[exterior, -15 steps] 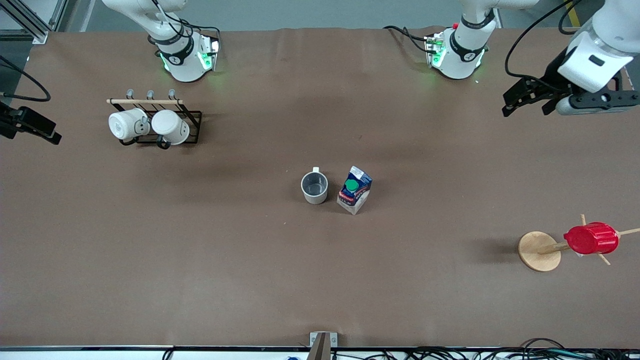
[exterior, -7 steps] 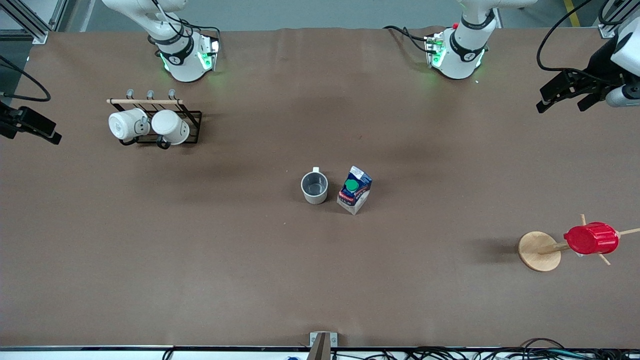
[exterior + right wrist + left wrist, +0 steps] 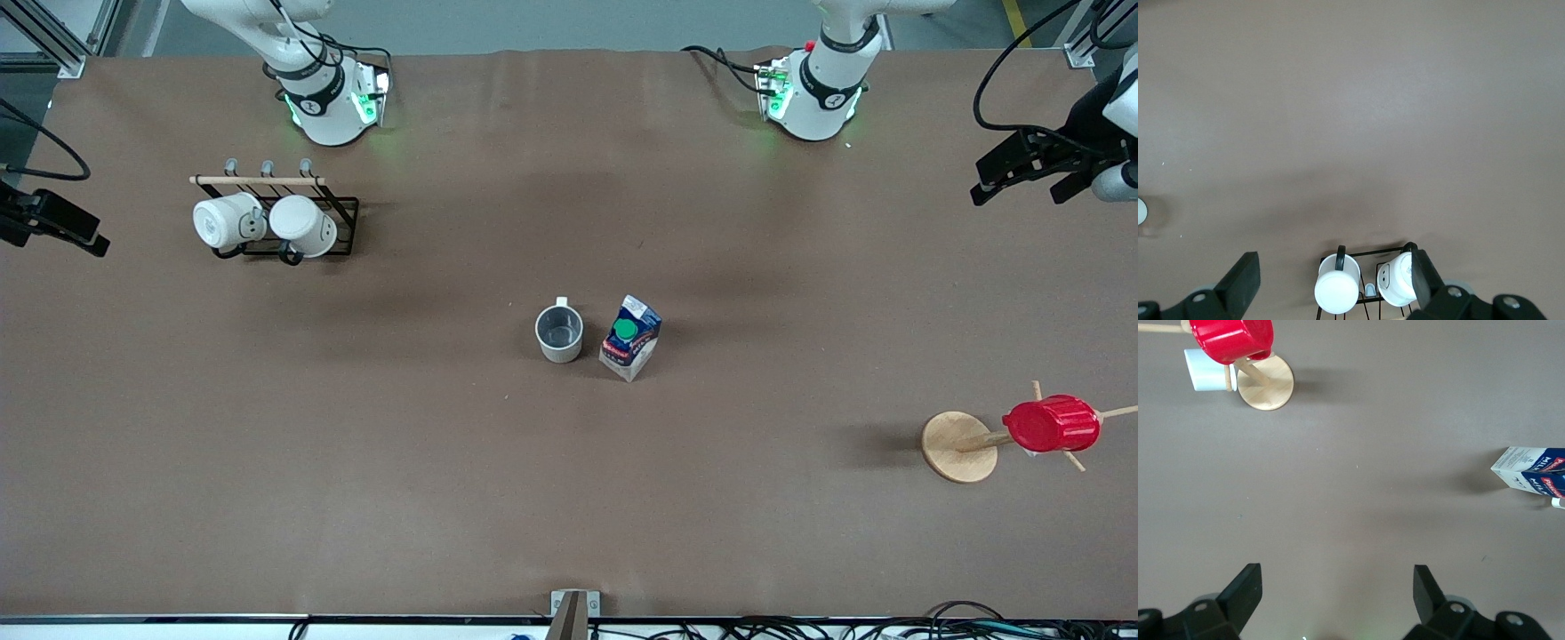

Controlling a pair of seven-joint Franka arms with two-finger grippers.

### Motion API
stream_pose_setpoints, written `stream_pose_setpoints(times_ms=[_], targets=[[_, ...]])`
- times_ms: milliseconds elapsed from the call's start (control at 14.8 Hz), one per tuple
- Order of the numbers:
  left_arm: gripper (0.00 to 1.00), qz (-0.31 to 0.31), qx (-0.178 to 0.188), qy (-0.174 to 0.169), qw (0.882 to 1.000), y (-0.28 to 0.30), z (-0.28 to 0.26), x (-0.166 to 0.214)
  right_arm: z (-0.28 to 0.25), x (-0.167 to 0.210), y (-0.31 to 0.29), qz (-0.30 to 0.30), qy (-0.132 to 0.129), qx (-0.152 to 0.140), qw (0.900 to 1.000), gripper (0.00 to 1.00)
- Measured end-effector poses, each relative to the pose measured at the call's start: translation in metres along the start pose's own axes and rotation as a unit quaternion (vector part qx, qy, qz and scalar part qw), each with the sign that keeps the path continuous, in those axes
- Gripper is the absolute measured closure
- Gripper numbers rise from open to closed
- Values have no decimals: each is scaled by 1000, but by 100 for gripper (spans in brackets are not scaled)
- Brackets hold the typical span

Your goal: Place cup and milk on table

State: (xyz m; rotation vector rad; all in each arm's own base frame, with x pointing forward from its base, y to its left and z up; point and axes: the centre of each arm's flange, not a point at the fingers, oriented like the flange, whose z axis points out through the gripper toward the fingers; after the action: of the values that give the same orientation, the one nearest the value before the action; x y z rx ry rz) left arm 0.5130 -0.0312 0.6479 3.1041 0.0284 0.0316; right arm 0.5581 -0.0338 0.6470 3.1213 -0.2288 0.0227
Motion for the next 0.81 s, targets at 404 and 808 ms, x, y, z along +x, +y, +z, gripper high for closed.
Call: stream_pose_setpoints(times_ms=[404, 808], targets=[[0, 22, 1, -7, 1000, 4, 6, 8, 0, 0, 0, 0, 0, 0, 1000, 0], [0, 26, 1, -14, 1000, 5, 11, 16, 0, 0, 0, 0, 0, 0, 1000, 0]])
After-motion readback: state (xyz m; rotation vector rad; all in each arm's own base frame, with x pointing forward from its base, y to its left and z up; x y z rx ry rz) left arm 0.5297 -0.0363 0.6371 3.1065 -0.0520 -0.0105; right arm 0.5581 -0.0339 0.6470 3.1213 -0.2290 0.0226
